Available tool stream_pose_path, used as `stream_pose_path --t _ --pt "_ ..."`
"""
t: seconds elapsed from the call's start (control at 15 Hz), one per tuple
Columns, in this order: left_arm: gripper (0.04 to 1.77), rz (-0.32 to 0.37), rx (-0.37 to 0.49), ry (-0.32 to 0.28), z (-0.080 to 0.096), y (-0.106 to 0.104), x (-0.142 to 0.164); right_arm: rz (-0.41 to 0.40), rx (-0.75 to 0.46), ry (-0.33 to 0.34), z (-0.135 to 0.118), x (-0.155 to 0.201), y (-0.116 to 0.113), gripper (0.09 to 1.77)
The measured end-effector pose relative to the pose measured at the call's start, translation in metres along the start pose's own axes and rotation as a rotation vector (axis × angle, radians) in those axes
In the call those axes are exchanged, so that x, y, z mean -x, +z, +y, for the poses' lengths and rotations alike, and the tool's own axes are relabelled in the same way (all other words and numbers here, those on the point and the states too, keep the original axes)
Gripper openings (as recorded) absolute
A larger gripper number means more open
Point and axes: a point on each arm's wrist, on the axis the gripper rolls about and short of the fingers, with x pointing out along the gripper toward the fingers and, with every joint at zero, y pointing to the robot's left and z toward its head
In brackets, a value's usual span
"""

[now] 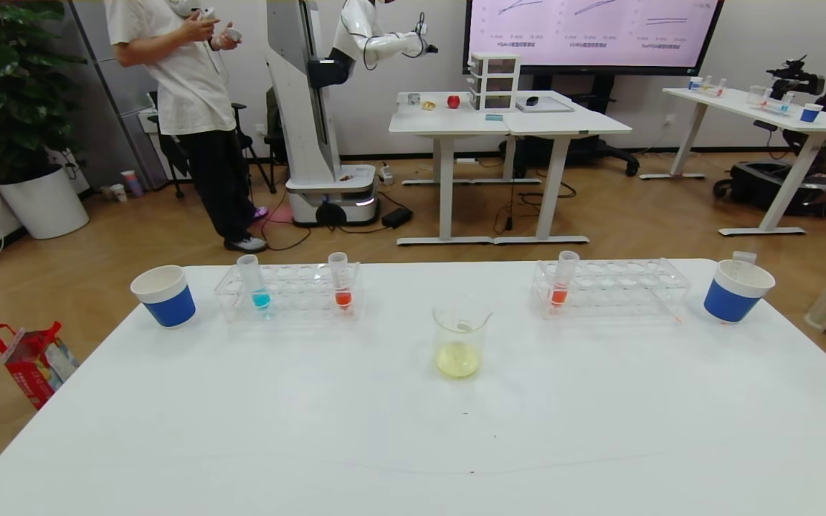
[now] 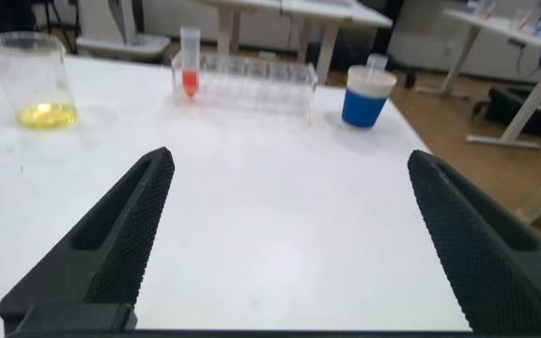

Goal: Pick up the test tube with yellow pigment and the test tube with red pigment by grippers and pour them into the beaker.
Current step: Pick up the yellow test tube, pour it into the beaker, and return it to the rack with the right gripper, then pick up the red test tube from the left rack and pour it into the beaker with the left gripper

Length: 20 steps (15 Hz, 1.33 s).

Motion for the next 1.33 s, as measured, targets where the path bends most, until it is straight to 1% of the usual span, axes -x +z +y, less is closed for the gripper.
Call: stream_pose_path --t 0.07,0.13,0.33,0.53,1.33 --pt "1.75 0.000 0.000 0.000 0.0000 0.0000 0.0000 0.079 0.001 0.017 0.0011 -0.0001 -0.0099 1.74" --pt "1.75 0.000 0.000 0.000 0.0000 0.0000 0.0000 0.127 -0.003 0.033 0.0020 0.0002 -0.0156 1.74" --pt "1.75 0.000 0.000 0.000 0.0000 0.0000 0.0000 0.133 -0.019 0.036 0.0021 0.0002 -0.0168 1.74" --pt "1.75 0.000 0.000 0.000 0.0000 0.0000 0.0000 0.132 -0.100 0.017 0.0018 0.0000 -0.0168 1.74" --pt "1.75 0.001 -0.003 0.000 0.0000 -0.0001 0.0000 0.131 -0.107 0.015 0.0017 0.0000 -0.0168 1.74"
